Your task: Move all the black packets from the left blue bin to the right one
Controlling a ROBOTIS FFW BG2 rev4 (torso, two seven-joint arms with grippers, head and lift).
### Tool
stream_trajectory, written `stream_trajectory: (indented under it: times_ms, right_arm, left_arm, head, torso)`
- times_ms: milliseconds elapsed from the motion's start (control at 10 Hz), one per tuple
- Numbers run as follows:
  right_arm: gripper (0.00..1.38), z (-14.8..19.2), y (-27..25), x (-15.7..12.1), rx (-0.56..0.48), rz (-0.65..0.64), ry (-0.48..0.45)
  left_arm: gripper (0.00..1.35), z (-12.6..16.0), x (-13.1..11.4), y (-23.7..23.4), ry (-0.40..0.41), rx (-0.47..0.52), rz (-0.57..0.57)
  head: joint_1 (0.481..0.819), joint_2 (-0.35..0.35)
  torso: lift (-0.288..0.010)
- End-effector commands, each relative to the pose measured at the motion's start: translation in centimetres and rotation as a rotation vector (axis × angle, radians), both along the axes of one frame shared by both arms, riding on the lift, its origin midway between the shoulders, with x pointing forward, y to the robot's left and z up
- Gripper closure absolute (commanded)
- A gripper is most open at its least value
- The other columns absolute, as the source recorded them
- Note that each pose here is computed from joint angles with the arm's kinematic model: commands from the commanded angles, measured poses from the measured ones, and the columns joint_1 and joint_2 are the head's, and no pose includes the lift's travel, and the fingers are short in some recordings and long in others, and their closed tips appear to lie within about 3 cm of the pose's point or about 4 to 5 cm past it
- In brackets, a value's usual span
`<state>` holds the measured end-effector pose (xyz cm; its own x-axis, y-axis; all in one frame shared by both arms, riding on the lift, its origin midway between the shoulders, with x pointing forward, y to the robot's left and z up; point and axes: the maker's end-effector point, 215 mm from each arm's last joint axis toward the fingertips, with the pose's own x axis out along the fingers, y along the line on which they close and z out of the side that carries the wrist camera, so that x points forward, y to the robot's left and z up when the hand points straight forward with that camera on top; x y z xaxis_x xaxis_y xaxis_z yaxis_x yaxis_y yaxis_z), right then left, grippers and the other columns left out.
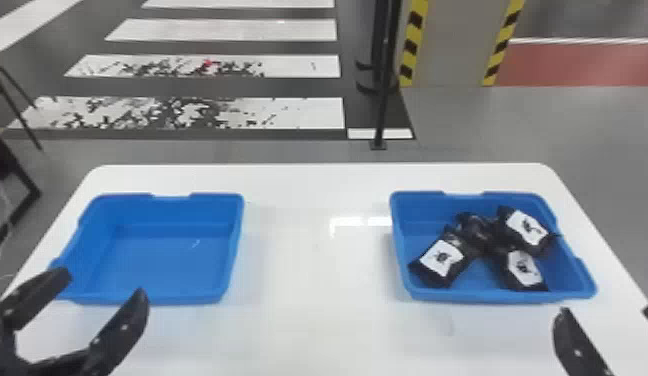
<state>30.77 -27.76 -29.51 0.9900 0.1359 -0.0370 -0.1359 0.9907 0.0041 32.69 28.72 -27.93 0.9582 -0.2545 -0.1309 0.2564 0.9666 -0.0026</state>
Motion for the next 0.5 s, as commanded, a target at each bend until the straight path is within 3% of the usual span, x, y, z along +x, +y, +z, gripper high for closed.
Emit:
stream_trajectory:
  times_ms: [0,400]
  right_arm:
    - [0.15,-0.5,0.0,0.1,0.017,-0.003,0.004]
    - [0.15,-1.3,0.7,0.5,0.075,0.000,0.007]
  left_arm:
    - [0.14,-0.3,-0.2,-0.9,0.008,-0.035,-0.005]
    - [0.14,-0.1,0.1,-2.6,0.003,-0.105,-0.028]
  head:
    - [0.695,0.020]
    - [0.695,-0.009]
  torso:
    - [-0.140]
    - [-0.140]
